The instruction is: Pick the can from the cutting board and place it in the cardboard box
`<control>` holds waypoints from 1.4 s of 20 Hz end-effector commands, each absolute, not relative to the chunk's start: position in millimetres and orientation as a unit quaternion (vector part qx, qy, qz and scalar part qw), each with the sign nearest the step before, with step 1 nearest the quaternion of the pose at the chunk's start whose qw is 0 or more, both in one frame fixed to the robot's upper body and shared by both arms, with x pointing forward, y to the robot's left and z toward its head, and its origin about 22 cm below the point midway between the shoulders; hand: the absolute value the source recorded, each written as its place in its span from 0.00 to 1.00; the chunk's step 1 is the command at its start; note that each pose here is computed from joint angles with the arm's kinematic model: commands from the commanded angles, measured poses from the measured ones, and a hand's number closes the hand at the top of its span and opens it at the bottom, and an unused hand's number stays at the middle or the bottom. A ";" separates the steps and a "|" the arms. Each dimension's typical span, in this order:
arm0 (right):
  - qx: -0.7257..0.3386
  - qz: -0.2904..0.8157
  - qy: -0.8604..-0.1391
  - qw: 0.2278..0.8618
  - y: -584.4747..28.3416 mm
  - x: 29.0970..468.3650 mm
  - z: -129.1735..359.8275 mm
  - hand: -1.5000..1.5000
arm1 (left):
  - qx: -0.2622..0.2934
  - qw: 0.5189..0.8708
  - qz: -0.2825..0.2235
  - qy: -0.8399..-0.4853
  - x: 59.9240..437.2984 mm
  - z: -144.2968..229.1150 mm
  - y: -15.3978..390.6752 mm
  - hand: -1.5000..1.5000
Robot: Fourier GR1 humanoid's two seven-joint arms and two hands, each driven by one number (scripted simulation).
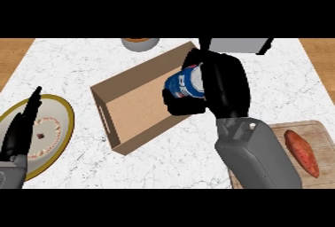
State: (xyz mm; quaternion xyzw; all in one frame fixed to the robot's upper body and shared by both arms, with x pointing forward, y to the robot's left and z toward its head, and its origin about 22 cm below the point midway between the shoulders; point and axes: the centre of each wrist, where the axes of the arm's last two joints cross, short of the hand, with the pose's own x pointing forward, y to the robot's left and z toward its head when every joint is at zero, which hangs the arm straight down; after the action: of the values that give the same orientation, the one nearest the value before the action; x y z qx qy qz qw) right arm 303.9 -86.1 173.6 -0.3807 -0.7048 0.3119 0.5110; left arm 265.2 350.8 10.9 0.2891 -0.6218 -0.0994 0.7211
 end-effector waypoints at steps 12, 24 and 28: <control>-0.354 0.275 -0.679 0.582 -34.3 405.0 137.8 1.00 | 0.281 0.714 -0.109 -0.632 273.4 32.0 345.8 0.50; -0.332 0.231 -0.615 0.677 -52.2 434.2 105.4 0.00 | 0.264 0.711 -0.123 -0.639 285.5 28.1 329.5 0.50; -0.318 0.214 -0.646 0.661 -47.1 434.9 110.1 0.00 | 0.260 0.707 -0.132 -0.645 292.1 31.4 338.2 0.50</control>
State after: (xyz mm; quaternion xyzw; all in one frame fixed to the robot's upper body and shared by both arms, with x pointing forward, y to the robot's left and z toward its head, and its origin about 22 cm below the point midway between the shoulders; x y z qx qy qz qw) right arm 433.5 -46.5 112.9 -0.3324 -0.6316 0.2311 0.6612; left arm 288.1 332.7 24.9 0.2651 -0.6407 -0.1251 0.7096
